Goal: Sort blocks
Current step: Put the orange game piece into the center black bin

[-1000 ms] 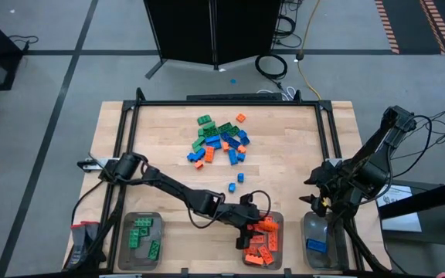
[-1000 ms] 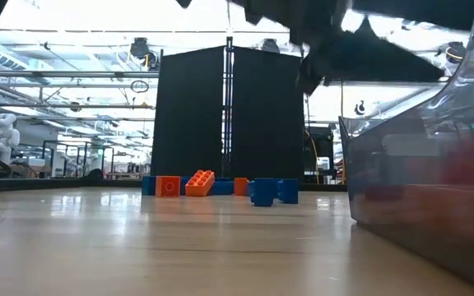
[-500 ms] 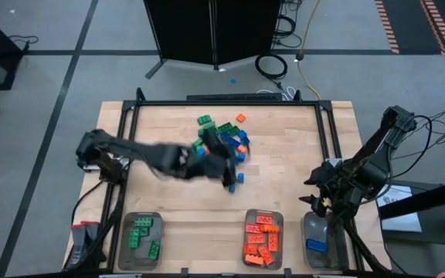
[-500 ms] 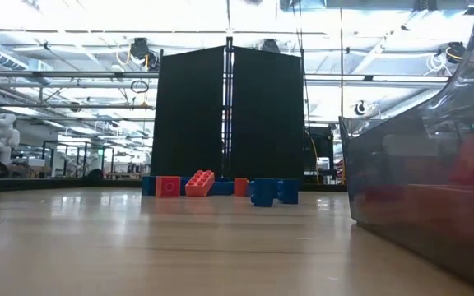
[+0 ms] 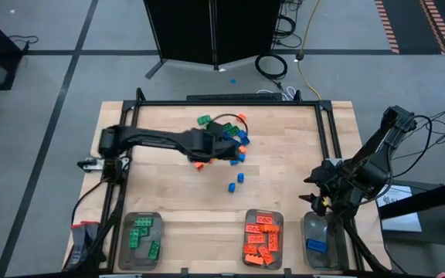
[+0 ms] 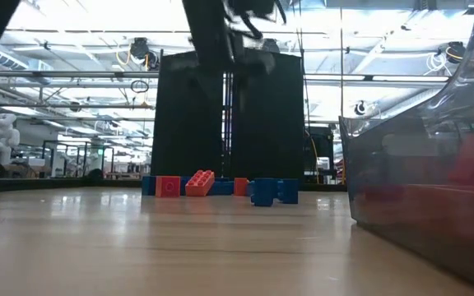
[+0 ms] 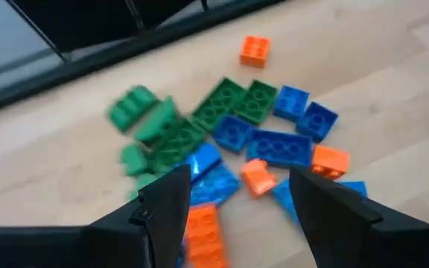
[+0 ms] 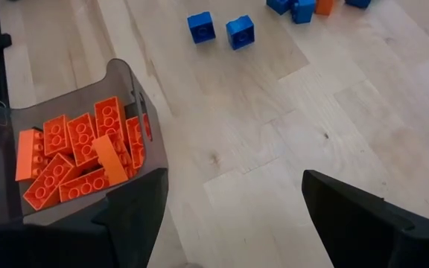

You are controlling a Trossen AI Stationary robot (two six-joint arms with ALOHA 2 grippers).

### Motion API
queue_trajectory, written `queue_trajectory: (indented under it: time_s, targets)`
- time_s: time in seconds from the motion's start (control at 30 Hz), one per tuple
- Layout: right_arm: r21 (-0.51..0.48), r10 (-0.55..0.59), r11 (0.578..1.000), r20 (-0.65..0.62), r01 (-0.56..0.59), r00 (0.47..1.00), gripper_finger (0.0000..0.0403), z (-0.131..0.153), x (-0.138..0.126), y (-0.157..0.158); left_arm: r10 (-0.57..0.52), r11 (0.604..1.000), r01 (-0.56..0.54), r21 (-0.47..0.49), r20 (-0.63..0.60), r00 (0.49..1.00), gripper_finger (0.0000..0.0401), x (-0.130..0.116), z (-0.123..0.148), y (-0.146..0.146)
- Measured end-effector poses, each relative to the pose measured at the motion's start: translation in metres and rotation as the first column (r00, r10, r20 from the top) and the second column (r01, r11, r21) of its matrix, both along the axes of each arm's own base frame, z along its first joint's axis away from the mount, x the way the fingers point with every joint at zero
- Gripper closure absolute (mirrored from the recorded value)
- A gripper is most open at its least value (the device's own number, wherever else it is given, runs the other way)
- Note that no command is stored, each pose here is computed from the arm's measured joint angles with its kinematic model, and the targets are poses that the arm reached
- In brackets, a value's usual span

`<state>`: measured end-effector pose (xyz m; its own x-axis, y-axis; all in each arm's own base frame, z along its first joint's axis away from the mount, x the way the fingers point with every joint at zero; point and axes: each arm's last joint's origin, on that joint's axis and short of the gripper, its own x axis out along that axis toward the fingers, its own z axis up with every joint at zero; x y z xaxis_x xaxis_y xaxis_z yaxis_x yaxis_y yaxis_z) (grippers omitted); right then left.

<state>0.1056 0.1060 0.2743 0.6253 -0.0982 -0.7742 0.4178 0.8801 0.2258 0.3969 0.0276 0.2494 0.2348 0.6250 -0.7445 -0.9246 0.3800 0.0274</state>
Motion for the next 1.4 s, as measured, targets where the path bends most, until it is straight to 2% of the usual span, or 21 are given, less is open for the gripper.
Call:
queue_trajectory:
  time_s: [0.1,0.2,0.43,0.53,0.77,1.0,1.4]
  targets:
    - [0.002,0.001,1.000,-0.002,-0.001,1.000,0.0099,0.000,0.000,0.000,0.025,0.998,-0.028,-0.055,-0.063,0.998,0.0171,0.009,-0.032,0.003]
    - [0.007,-0.005,1.000,-0.002,0.005,1.000,0.0099,0.000,0.000,0.000,0.031,0.995,-0.040,-0.089,-0.107,0.994,0.0171,0.013,-0.049,0.002]
    - [0.013,-0.011,1.000,-0.002,0.011,1.000,0.0099,0.000,0.000,0.000,0.033,0.994,-0.053,-0.100,-0.189,0.981,0.0171,0.009,-0.058,0.003]
    - [0.019,-0.018,1.000,-0.001,0.018,1.000,0.0099,0.000,0.000,0.000,0.030,0.987,-0.061,-0.147,-0.207,0.978,0.0171,0.006,-0.061,0.007]
    - [0.026,-0.018,1.000,0.003,0.018,1.000,0.0099,0.000,0.000,0.001,-0.011,0.967,-0.078,-0.242,-0.345,0.938,0.0171,-0.011,-0.064,0.020]
    - [0.024,-0.018,1.000,0.004,0.018,1.000,0.0099,0.000,0.000,0.001,-0.006,0.967,-0.059,-0.248,-0.251,0.968,0.0171,-0.010,-0.047,0.020]
    - [0.008,0.001,1.000,0.001,-0.001,1.000,0.0099,0.000,0.000,0.000,0.026,0.963,-0.066,-0.262,-0.154,0.988,0.0171,0.000,-0.050,0.024]
